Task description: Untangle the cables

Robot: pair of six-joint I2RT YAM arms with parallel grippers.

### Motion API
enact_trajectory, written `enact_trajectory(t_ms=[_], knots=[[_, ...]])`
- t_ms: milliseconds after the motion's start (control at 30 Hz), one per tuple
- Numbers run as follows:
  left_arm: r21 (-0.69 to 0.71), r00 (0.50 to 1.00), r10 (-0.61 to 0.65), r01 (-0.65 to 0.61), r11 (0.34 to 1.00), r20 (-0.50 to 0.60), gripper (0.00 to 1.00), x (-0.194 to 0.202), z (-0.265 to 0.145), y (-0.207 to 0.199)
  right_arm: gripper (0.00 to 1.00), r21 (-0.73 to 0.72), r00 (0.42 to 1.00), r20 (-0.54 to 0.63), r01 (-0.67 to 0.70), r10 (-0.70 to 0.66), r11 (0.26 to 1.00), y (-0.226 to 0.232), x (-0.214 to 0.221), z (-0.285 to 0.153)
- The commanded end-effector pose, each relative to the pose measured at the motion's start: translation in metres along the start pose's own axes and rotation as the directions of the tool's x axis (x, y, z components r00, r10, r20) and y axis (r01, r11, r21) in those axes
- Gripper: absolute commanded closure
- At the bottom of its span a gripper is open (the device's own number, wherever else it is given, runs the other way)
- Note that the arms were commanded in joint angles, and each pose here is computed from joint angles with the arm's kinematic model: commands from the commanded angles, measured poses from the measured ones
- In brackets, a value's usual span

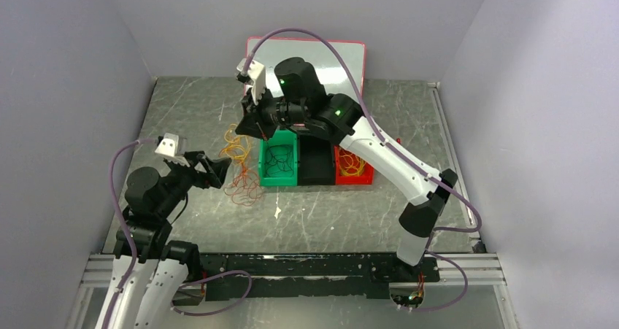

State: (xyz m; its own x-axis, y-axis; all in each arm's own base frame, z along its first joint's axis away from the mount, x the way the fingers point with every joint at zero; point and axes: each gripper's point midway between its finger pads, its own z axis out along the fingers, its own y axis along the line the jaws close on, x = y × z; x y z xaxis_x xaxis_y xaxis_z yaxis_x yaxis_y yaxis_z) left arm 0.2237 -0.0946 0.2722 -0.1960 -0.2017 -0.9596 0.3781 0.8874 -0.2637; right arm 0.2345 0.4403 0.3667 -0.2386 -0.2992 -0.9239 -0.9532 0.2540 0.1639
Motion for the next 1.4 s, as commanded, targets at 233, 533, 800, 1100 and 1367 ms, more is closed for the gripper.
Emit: enact_trajectory(t_ms=[233, 533, 800, 1100, 1367], knots=[[-0.018, 0.983, -0.123, 0.126, 0.992, 0.138, 0.11, -0.009, 0.010, 0.006, 1.00, -0.110, 1.000, -0.025, 0.005, -0.008, 0.994, 0.010, 0.001, 0.018], [-0.073, 0.980, -0.124, 0.136, 0.988, 0.156, 0.12, -0.011, 0.017, 0.018, 1.00, -0.197, 1.000, -0.006, -0.018, 0.017, 0.980, 0.023, -0.004, 0.024], [-0.108, 0.976, -0.170, 0.185, 0.977, 0.135, 0.16, 0.004, 0.032, 0.029, 1.00, -0.269, 0.999, 0.016, -0.030, 0.035, 0.963, 0.038, -0.011, 0.021], [-0.218, 0.958, -0.261, 0.282, 0.934, 0.121, 0.34, 0.031, 0.052, 0.055, 1.00, -0.341, 0.998, 0.036, -0.032, 0.047, 0.940, 0.053, -0.018, 0.016], [-0.320, 0.924, -0.380, 0.373, 0.871, 0.046, 0.55, 0.087, 0.065, 0.076, 1.00, -0.396, 0.993, 0.110, 0.000, 0.047, 0.918, 0.072, -0.039, -0.008]])
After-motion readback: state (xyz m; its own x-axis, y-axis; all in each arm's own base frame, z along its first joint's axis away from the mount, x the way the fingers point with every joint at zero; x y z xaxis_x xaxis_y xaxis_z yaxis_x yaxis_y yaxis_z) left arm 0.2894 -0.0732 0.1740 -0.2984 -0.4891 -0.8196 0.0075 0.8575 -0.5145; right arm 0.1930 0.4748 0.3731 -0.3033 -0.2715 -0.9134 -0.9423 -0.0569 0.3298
